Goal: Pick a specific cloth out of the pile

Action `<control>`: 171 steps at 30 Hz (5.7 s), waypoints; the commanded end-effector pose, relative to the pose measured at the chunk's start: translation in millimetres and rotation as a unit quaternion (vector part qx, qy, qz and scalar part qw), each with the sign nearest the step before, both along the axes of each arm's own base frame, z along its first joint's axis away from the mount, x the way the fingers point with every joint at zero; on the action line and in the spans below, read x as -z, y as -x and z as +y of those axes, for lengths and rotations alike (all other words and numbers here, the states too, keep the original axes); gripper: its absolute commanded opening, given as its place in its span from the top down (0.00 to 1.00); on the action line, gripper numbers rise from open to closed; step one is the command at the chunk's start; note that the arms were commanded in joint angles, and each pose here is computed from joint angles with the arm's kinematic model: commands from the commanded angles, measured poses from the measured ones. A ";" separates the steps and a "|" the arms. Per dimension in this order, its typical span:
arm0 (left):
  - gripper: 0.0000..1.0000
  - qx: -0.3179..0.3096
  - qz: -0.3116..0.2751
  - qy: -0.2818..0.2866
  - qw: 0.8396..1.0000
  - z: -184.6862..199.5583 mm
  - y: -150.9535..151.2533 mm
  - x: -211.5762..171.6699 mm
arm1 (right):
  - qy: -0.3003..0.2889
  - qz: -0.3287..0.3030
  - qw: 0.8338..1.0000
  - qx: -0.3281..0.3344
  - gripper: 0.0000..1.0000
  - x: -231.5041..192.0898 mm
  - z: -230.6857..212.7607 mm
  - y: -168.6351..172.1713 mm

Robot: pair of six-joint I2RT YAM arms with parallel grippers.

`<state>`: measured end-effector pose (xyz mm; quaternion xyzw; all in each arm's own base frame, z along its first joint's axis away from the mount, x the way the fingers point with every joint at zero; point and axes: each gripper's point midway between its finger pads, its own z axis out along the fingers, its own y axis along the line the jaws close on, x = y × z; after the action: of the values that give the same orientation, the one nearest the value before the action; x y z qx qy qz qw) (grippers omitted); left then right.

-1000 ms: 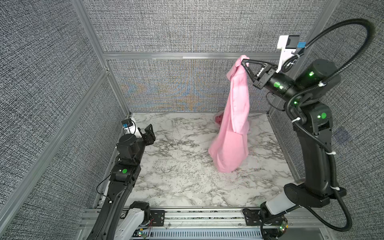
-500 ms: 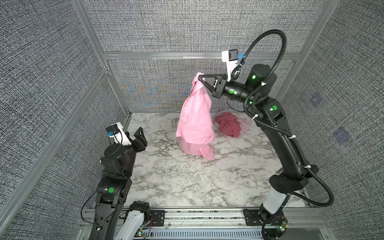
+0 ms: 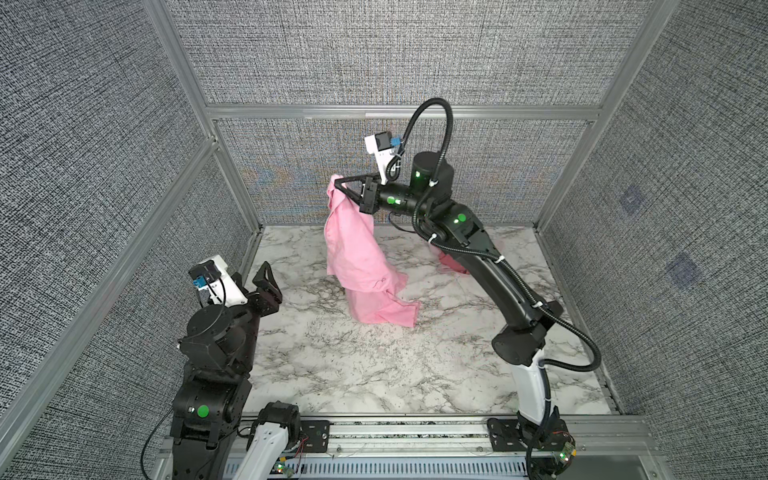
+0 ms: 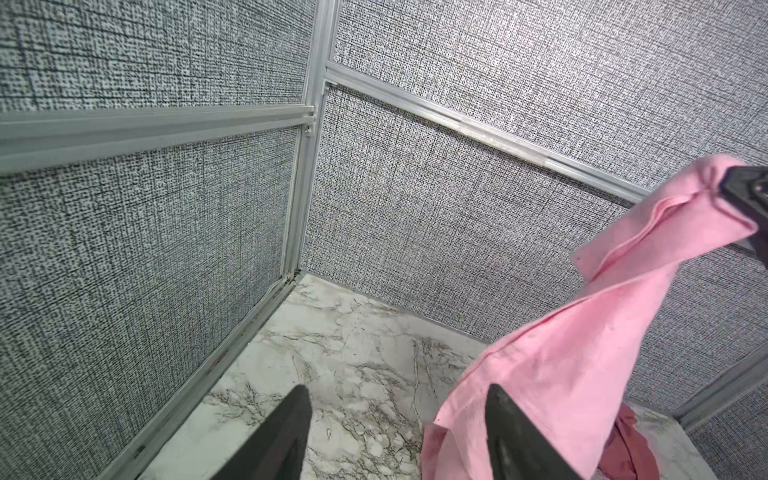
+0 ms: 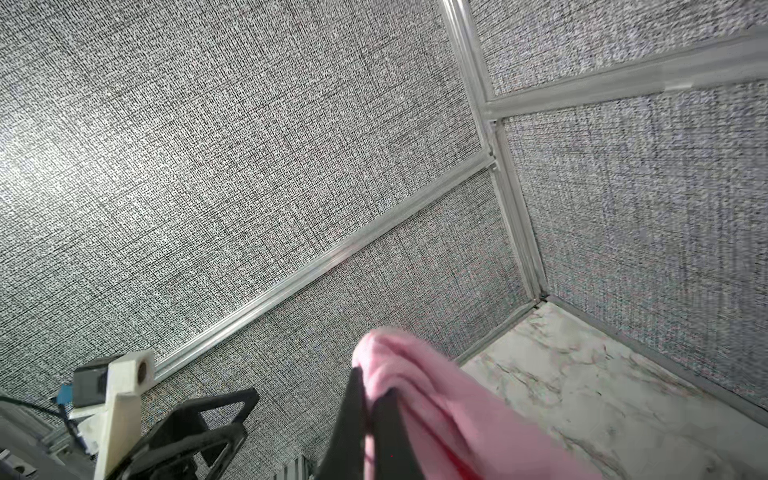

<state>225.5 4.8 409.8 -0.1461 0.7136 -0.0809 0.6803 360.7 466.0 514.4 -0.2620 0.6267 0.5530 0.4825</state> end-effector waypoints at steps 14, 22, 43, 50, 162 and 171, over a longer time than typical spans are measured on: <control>0.31 -0.015 -0.001 -0.012 1.000 7.3 11.1 -2.8 | 0.012 0.044 0.997 -0.059 1.00 120.8 115.9 2.9; 0.31 -0.012 0.001 -0.015 1.000 5.6 7.1 -2.9 | 0.077 0.107 0.988 -0.079 1.00 224.7 159.7 18.8; 0.34 0.139 0.078 -0.034 0.987 -59.3 -70.5 51.5 | 0.143 0.122 0.980 0.064 0.48 289.5 53.5 16.3; 0.41 0.227 0.128 0.021 0.965 -119.3 -102.9 125.0 | 0.204 0.145 0.947 0.199 0.48 303.3 -85.6 16.9; 0.53 -0.196 0.306 0.069 0.929 72.9 -56.0 262.3 | 0.206 0.204 0.896 0.337 0.46 303.5 -291.9 8.2; 0.38 -0.104 0.246 0.054 0.962 48.1 -72.4 205.6 | 0.202 0.203 0.895 0.343 0.46 303.6 -295.4 11.7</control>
<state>289.8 66.3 187.5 -0.3103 0.8323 0.0214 0.4589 348.4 170.9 208.1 -0.0065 0.8637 0.2537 0.4354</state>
